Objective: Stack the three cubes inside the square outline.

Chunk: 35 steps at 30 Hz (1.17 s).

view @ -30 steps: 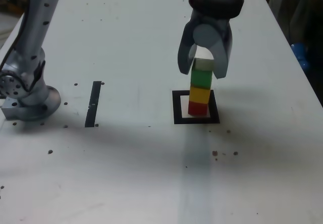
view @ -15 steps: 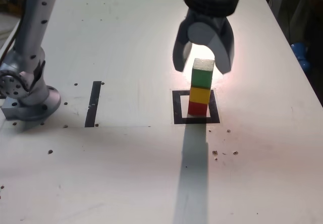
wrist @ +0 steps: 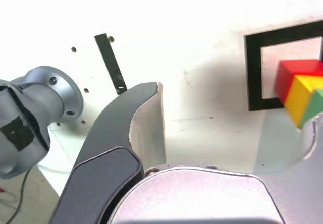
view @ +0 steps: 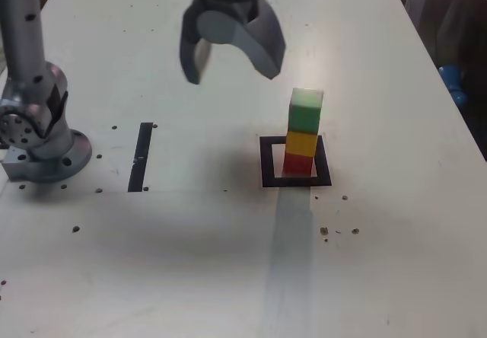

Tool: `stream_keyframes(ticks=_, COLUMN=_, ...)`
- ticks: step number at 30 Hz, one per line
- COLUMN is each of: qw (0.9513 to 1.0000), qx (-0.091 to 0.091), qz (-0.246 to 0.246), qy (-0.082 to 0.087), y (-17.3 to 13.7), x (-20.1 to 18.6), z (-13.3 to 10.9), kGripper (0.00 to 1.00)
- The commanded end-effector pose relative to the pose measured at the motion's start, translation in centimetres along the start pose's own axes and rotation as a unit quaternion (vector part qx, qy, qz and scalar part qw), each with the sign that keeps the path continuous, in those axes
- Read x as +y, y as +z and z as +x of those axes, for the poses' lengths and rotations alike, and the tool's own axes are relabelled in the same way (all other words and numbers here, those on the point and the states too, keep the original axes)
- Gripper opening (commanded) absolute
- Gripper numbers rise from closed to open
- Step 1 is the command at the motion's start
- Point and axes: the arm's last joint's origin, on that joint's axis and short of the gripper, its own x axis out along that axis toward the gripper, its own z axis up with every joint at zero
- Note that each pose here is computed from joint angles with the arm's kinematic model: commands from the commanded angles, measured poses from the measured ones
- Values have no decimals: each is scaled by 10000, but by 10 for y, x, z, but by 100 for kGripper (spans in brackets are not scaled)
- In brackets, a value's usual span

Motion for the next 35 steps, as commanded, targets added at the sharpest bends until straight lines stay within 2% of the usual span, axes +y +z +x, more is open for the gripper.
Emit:
stream_keyframes(ticks=1, qw=9999, qx=90, qz=-99, qy=-27, y=-16, x=0, z=12, kGripper=100)
stream_keyframes(ticks=8, qw=9992, qx=244, qz=-296, qy=-101, y=-50, x=-7, z=47, kGripper=100)
stream_keyframes(ticks=20, qw=9973, qx=488, qz=-355, qy=-420, y=-76, x=-20, z=104, kGripper=100)
stream_keyframes(ticks=27, qw=9966, qx=558, qz=-364, qy=-492, y=-83, x=-23, z=119, kGripper=100)
stream_keyframes(ticks=35, qw=9964, qx=574, qz=-366, qy=-513, y=-84, x=-24, z=122, kGripper=99)
